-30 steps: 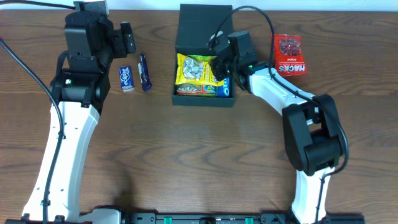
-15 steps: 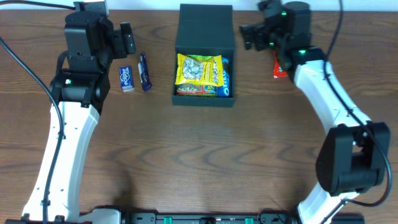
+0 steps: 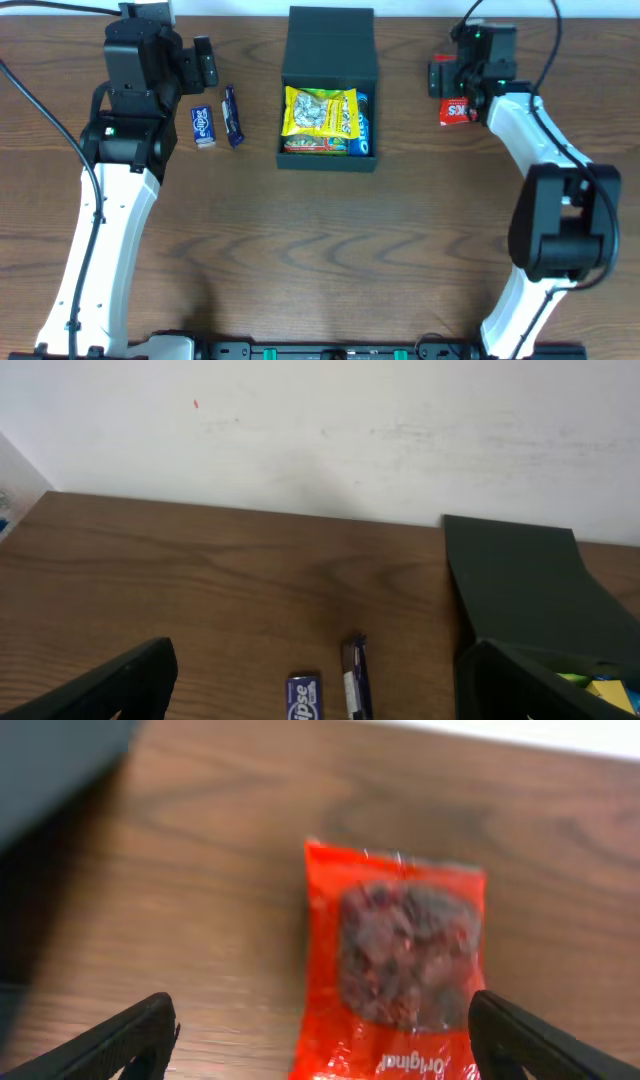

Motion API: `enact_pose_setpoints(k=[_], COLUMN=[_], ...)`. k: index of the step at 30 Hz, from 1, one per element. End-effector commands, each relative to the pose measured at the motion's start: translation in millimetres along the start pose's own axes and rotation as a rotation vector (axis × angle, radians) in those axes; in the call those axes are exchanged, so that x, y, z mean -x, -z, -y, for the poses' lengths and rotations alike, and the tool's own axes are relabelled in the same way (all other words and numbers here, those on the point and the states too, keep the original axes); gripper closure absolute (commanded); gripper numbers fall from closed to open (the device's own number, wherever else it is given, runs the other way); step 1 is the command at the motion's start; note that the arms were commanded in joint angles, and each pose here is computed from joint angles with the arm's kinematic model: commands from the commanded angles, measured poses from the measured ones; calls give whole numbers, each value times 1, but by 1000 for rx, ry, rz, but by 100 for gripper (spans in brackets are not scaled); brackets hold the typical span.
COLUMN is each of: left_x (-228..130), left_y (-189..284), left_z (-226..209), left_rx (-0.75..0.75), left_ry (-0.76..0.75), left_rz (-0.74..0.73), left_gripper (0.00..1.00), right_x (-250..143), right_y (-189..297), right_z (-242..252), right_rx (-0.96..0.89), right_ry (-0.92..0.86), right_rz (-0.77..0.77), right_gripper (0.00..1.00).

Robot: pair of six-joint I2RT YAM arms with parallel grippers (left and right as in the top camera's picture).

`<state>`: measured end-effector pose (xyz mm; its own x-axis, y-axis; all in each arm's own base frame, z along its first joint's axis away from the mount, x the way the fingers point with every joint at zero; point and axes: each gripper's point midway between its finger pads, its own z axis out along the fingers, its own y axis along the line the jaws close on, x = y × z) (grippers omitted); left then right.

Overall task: Pack container
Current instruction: 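Move the right gripper to the red HACKS bag and grasp it, then carry the red HACKS bag to the box's right edge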

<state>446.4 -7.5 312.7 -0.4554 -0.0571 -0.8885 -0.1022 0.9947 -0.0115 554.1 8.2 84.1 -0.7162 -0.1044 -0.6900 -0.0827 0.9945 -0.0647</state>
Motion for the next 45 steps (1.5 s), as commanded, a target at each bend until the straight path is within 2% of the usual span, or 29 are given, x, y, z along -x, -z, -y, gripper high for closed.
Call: enact_pose_setpoints(k=[1, 5, 14, 15, 18, 23, 24, 28, 33, 38, 45], left_x=[9, 9, 9, 9, 9, 9, 9, 9, 9, 9, 9], left_y=[6, 6, 6, 6, 6, 6, 6, 6, 6, 6, 6], left_z=[-3, -3, -3, -3, -3, -3, -3, -3, -3, -3, -3], left_rx=[8, 7, 8, 7, 7, 8, 8, 8, 7, 7, 9], left_ry=[2, 1, 2, 1, 1, 2, 2, 2, 2, 2, 1], left_rz=[23, 23, 22, 23, 23, 23, 23, 23, 23, 23, 24], left_gripper=[5, 5, 5, 5, 5, 5, 5, 5, 5, 5, 5], right_x=[-11, -24, -53, -55, -58, -57, -57, -51, -18, 34, 77], right_y=[-9, -21, -45, -46, -48, -48, -48, -44, -20, 27, 89], right_z=[11, 18, 23, 24, 24, 24, 23, 15, 0, -31, -98], right_rx=[-64, -86, -98, -98, -98, -97, -94, -57, -16, 59, 212], right_ry=[-13, -87, -164, -165, -165, -172, -184, -212, -180, -40, 177], right_rz=[-31, -58, -118, -124, -131, -127, -126, -116, -39, 89, 236], right_gripper=[8, 10, 27, 34, 61, 96, 98, 99, 99, 99, 99])
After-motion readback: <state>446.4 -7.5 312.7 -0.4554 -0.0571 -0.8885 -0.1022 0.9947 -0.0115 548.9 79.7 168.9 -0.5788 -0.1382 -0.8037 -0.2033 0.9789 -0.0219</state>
